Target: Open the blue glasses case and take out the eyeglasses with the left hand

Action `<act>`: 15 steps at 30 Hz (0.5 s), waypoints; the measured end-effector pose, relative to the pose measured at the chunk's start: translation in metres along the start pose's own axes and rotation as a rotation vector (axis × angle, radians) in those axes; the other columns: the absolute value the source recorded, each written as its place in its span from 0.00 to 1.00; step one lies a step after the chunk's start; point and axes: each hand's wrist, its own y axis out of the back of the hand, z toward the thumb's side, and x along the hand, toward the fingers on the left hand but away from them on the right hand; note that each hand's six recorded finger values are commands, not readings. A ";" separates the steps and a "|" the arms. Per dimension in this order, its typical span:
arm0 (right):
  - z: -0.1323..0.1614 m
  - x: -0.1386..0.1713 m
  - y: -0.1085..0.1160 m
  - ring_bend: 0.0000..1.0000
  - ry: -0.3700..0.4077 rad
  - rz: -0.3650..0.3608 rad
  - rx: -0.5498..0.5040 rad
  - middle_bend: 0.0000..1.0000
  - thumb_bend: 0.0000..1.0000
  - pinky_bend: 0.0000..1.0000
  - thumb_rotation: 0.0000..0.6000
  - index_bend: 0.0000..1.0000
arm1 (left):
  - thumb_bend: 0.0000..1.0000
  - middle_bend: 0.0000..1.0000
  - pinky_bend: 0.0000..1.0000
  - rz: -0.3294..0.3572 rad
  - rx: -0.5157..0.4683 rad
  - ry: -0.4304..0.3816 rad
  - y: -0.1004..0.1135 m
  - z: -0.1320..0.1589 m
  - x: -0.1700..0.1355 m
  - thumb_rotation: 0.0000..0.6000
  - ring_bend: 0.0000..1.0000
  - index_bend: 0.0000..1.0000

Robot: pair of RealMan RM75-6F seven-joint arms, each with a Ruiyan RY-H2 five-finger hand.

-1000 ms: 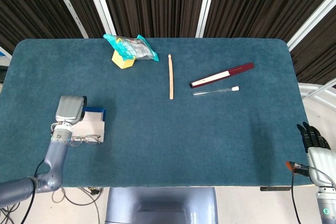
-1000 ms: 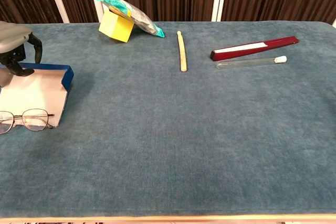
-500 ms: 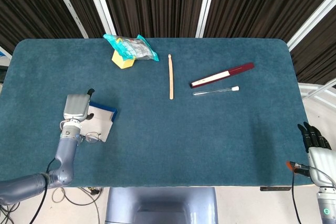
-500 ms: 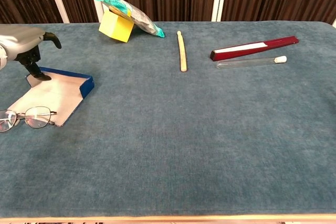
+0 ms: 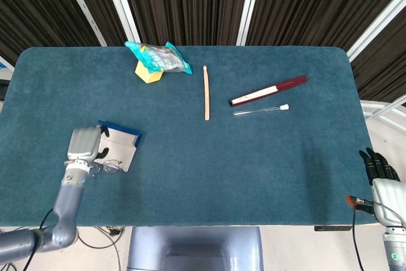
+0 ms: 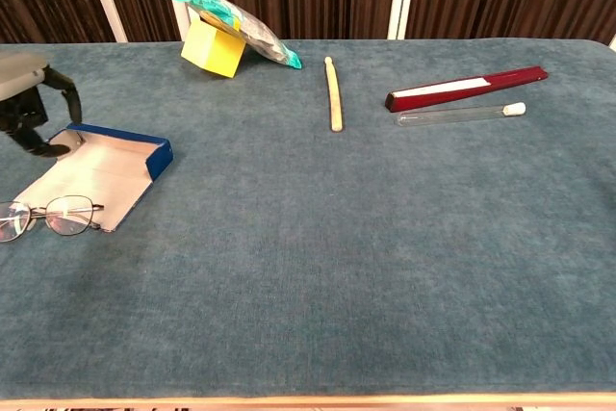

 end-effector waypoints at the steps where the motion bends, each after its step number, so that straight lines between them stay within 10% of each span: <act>1: 0.000 0.000 0.000 0.00 0.000 0.001 -0.001 0.00 0.18 0.18 1.00 0.00 | 0.27 1.00 1.00 -0.007 -0.003 0.004 -0.001 -0.003 -0.006 1.00 0.98 0.47; 15: 0.000 0.000 0.001 0.00 0.003 0.003 -0.009 0.00 0.18 0.18 1.00 0.00 | 0.33 1.00 1.00 -0.084 -0.034 0.115 -0.033 -0.034 -0.037 1.00 0.98 0.51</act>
